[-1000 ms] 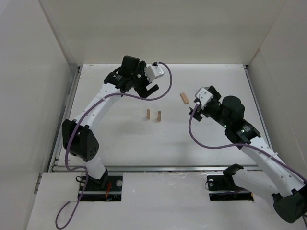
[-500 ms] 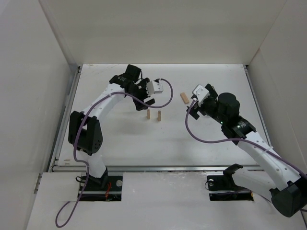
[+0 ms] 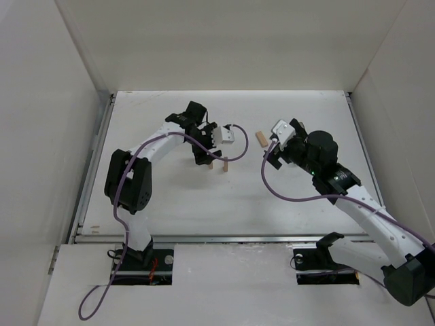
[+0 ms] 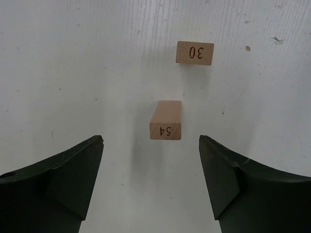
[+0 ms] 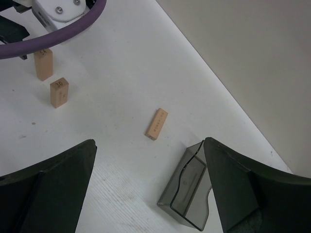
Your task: Build the wood block tower
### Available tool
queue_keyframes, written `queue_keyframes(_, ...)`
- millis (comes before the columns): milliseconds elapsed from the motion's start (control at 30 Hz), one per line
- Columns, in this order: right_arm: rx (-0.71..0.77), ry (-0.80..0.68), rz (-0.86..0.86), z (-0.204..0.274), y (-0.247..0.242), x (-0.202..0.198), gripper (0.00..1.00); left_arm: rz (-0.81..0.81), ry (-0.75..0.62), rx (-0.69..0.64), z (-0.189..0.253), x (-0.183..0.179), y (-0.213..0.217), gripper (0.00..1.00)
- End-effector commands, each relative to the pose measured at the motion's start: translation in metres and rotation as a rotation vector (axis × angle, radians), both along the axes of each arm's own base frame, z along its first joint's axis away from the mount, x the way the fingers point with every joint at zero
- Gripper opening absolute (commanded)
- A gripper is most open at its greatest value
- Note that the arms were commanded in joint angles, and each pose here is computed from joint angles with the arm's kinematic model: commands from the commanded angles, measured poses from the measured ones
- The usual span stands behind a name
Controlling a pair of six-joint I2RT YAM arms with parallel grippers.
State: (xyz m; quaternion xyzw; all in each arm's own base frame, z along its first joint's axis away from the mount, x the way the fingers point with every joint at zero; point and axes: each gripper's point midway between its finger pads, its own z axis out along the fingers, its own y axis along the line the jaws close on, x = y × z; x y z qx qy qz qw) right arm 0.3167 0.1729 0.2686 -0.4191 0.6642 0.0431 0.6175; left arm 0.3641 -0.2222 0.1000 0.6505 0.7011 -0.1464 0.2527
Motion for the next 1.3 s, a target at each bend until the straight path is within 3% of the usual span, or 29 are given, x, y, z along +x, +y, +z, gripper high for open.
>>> queue_keyframes(0, 0.054, -0.076, -0.007, 0.034, 0.001, 0.007, 0.97, 0.004, -0.002, -0.015, -0.006, 0.003, -0.004, 0.77)
queue_keyframes(267, 0.042, -0.073, -0.014, 0.031, -0.001, 0.010, 0.97, -0.014, 0.018, -0.024, -0.015, -0.004, -0.017, 0.74)
queue_keyframes(467, 0.038, -0.065, -0.014, 0.028, 0.000, 0.012, 0.97, -0.010, 0.014, -0.017, -0.015, -0.003, -0.016, 0.52)
queue_keyframes(600, 0.038, -0.065, -0.014, 0.028, 0.000, 0.012, 0.97, -0.022, 0.021, 0.004, -0.017, -0.006, -0.012, 0.45)
queue_keyframes(1000, 0.038, -0.065, -0.014, 0.028, 0.000, 0.012, 0.97, -0.054, 0.038, 0.028, -0.020, -0.013, -0.007, 0.49)
queue_keyframes(1267, 0.042, -0.073, -0.014, 0.032, -0.002, 0.008, 0.97, -0.050, 0.030, 0.011, -0.017, -0.008, -0.012, 0.34)
